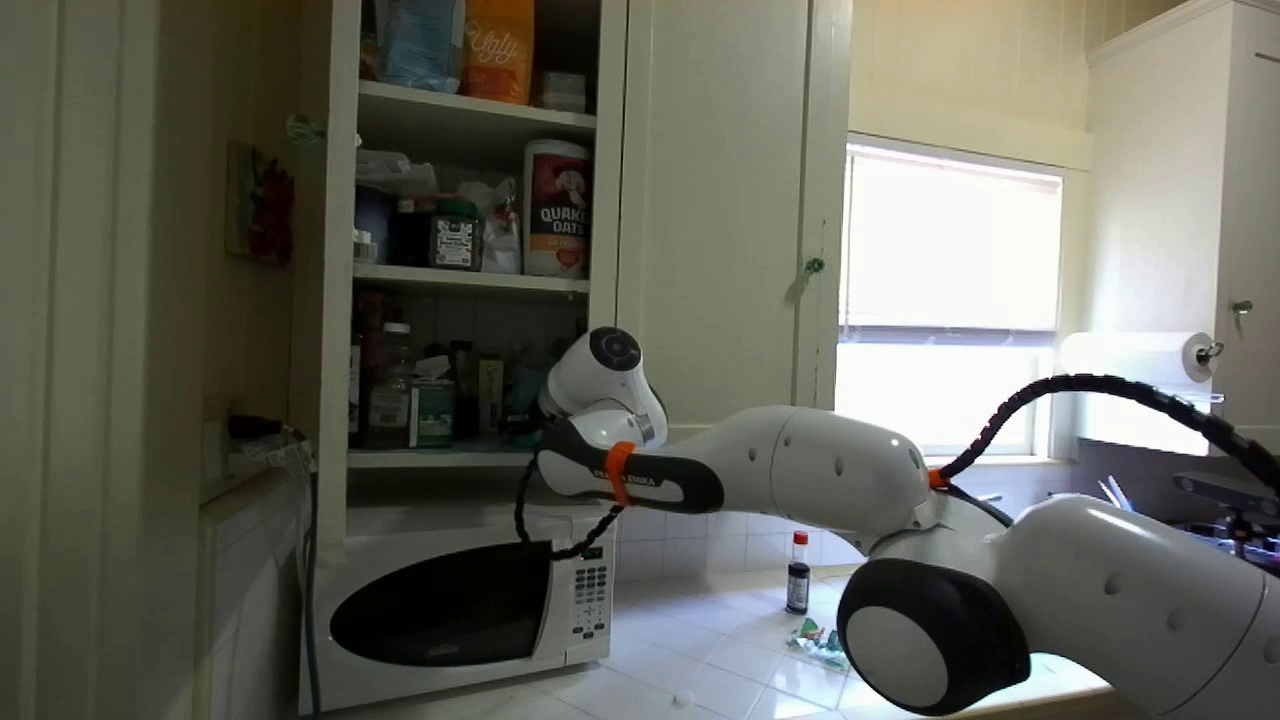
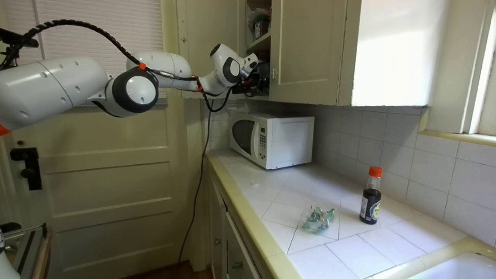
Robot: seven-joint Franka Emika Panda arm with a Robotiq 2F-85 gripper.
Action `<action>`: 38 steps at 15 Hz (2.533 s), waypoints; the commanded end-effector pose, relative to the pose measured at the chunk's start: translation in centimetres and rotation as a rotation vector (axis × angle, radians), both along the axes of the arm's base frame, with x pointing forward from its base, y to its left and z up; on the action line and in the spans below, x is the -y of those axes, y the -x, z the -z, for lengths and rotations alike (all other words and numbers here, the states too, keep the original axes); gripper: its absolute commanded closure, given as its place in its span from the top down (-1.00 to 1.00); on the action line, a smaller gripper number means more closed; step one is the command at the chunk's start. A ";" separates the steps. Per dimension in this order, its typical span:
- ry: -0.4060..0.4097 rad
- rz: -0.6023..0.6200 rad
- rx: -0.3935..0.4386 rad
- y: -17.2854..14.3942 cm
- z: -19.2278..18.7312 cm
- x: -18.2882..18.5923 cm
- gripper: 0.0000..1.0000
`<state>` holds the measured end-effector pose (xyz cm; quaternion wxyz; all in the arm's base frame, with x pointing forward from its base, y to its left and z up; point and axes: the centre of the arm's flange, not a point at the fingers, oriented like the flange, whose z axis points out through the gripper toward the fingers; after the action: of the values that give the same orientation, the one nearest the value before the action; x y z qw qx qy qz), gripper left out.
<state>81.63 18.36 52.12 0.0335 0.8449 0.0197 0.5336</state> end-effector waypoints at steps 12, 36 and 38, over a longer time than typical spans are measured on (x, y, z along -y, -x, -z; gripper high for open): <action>0.095 0.049 -0.111 -4.0 -1.2 -2.9 1.00; 0.191 0.071 -0.008 -4.0 -3.0 -3.2 0.07; 0.180 0.055 -0.017 -5.2 -3.0 -2.2 0.07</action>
<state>80.63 20.51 53.51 0.1413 0.8416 0.0334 0.5202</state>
